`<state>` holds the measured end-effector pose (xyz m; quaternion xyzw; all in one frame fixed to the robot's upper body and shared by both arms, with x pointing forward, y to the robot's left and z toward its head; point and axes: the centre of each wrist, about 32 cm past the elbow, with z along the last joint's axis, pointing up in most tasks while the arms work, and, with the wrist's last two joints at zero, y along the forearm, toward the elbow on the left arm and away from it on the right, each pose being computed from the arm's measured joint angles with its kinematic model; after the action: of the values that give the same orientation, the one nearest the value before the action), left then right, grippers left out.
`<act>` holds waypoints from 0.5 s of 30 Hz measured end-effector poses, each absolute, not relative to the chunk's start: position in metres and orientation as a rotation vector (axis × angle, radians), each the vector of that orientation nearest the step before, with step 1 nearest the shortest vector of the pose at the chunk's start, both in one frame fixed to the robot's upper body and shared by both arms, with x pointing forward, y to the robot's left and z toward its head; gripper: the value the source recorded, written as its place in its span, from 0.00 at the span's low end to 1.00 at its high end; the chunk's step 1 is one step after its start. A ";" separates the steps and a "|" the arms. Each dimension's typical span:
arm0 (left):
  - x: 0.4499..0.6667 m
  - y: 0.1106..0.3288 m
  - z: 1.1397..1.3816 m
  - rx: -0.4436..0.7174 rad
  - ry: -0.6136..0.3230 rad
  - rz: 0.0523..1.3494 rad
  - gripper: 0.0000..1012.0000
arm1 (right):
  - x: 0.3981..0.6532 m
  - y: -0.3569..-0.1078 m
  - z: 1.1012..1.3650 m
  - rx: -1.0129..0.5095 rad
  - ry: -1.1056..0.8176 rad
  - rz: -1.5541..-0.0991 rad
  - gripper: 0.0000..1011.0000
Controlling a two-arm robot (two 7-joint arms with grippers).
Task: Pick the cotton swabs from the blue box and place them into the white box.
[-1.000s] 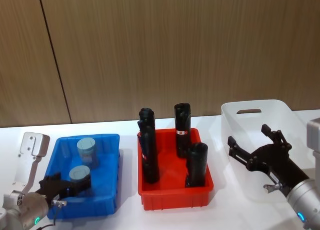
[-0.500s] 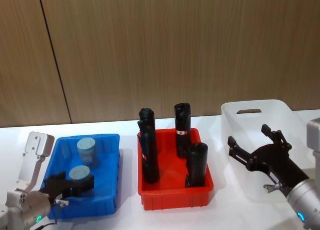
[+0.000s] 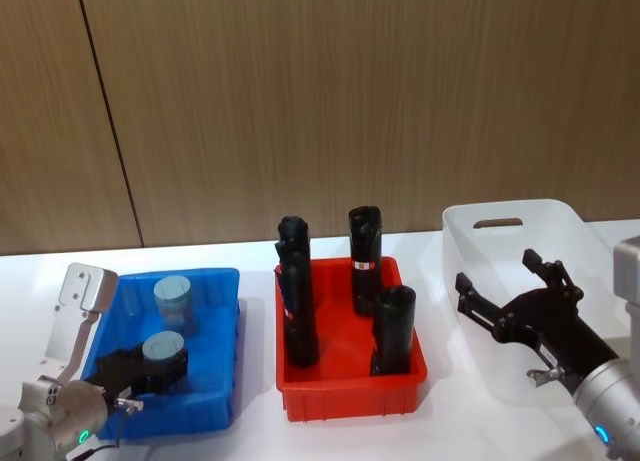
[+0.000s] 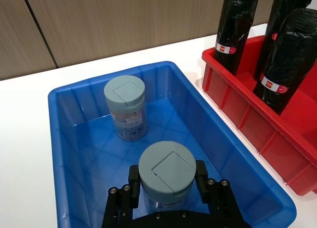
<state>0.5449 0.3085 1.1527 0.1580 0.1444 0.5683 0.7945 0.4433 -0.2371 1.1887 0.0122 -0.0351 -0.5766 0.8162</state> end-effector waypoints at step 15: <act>0.540 0.303 1.157 0.320 0.238 1.240 0.65 | 0.443 -0.237 1.189 0.026 -0.075 -1.229 0.99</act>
<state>0.5397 0.3035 1.1575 0.1491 0.1108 0.5771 0.7953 0.4433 -0.2371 1.1887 0.0122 -0.0351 -0.5766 0.8162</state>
